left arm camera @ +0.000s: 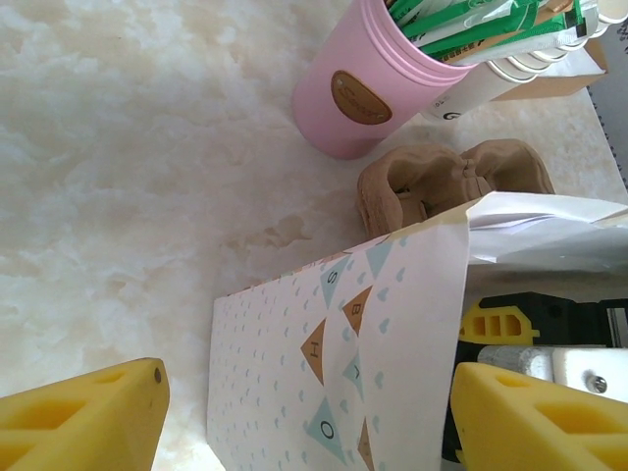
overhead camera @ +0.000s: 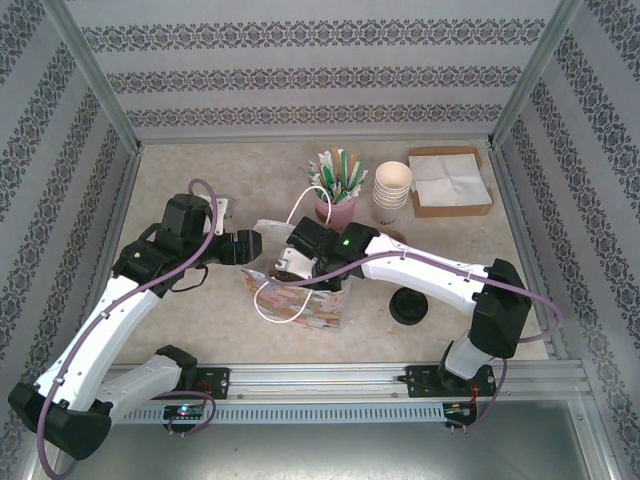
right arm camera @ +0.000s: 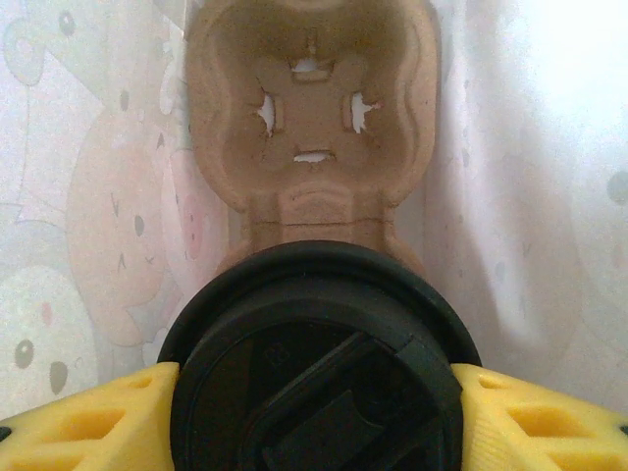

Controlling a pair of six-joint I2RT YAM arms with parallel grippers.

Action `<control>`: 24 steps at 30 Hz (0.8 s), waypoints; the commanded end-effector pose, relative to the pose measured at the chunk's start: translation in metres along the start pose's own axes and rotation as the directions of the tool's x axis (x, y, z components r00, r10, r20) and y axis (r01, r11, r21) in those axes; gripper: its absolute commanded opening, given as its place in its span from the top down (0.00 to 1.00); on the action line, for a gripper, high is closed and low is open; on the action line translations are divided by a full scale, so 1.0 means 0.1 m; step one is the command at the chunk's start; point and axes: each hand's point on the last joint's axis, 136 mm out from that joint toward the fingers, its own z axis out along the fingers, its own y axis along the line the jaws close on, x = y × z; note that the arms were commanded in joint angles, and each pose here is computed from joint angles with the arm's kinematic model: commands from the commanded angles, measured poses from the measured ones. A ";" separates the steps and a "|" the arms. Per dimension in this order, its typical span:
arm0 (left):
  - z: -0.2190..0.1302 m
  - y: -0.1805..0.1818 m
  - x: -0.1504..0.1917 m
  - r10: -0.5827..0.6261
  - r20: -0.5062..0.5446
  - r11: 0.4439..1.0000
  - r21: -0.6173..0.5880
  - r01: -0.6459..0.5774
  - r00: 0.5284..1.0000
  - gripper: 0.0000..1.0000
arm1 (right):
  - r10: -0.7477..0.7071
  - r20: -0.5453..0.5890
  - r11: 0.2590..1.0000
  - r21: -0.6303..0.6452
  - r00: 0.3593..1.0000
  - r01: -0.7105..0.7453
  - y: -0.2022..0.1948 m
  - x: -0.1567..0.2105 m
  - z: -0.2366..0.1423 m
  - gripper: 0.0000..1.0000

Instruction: Pack the takeout coffee

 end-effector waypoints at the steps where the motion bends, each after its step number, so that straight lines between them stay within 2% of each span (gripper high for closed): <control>1: 0.00 0.01 0.06 -0.007 -0.025 1.000 -0.016 0.006 1.000 0.24 | 0.037 -0.197 0.997 -0.061 0.980 -0.050 0.13 0.53 0.32 0.44; 13: 0.03 0.02 0.08 -0.010 -0.037 1.000 -0.016 0.010 0.999 0.28 | 0.095 0.040 0.992 -0.082 0.995 -0.091 0.14 0.14 0.16 0.44; 20: 0.05 0.04 0.11 -0.015 -0.050 1.000 -0.021 0.014 0.999 0.32 | 0.089 0.017 0.994 -0.062 0.996 -0.088 0.11 0.19 0.23 0.45; 24: 0.06 0.04 0.11 -0.015 -0.051 1.000 -0.023 0.014 0.999 0.35 | 0.074 -0.104 0.997 -0.006 0.992 -0.075 0.04 0.41 0.40 0.46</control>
